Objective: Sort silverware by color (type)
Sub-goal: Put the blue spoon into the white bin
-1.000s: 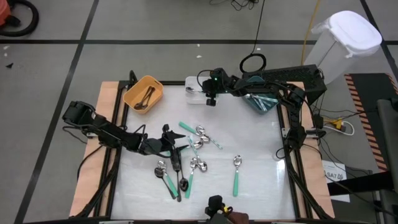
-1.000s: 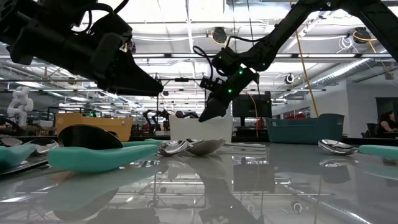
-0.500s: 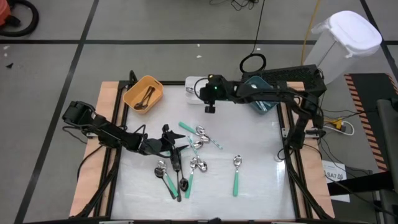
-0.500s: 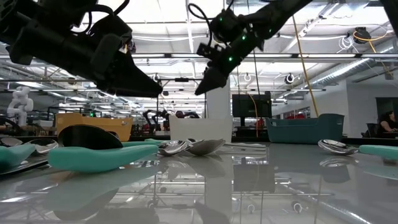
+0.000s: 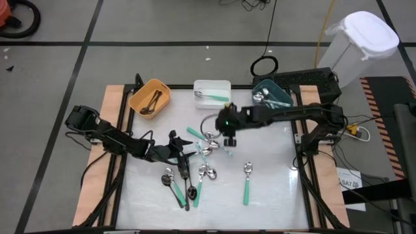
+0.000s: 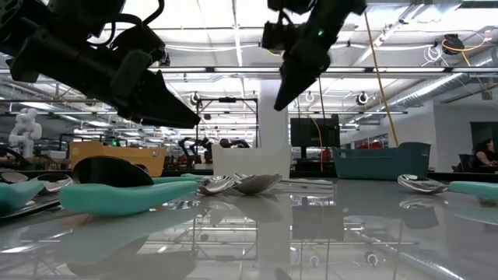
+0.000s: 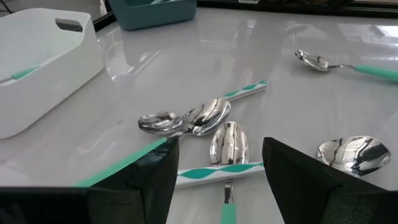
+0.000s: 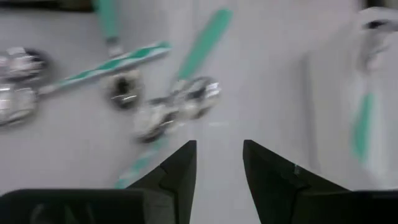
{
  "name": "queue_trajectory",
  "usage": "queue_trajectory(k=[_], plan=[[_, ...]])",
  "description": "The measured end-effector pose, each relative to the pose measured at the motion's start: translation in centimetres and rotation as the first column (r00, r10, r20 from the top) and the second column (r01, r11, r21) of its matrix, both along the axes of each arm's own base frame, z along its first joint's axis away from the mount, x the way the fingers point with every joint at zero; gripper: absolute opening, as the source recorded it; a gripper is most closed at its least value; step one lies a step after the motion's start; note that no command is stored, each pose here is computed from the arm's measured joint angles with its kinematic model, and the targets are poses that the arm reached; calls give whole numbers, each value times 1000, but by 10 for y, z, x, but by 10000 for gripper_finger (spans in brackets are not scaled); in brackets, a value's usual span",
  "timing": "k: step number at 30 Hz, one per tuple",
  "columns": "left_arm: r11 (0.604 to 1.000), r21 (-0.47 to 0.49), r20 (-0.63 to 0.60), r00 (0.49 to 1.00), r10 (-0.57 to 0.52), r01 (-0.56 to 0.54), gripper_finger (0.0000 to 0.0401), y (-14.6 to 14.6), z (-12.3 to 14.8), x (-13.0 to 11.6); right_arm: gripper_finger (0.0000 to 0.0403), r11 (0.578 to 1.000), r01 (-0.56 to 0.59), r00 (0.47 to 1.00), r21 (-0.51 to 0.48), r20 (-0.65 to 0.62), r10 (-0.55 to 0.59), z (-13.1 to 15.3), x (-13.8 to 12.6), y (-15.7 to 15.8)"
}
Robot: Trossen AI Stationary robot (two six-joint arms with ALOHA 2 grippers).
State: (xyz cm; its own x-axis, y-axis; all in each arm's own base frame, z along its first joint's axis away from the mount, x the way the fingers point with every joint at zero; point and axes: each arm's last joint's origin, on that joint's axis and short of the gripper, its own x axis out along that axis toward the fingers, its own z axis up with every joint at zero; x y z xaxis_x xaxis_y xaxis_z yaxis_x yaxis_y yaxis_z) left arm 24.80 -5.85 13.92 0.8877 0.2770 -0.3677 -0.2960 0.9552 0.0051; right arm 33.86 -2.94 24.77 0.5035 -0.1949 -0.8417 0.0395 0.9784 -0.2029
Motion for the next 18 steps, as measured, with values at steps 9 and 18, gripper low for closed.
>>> queue_trajectory(k=[9,18], plan=[[1000,-1,0,1000,1,-1,232,0,0,0,128,986,0,998,-169,65,11,-26,-5,56],[1000,2,1,1000,11,-11,232,3,0,1,128,957,23,978,-289,206,39,-12,10,-22]])
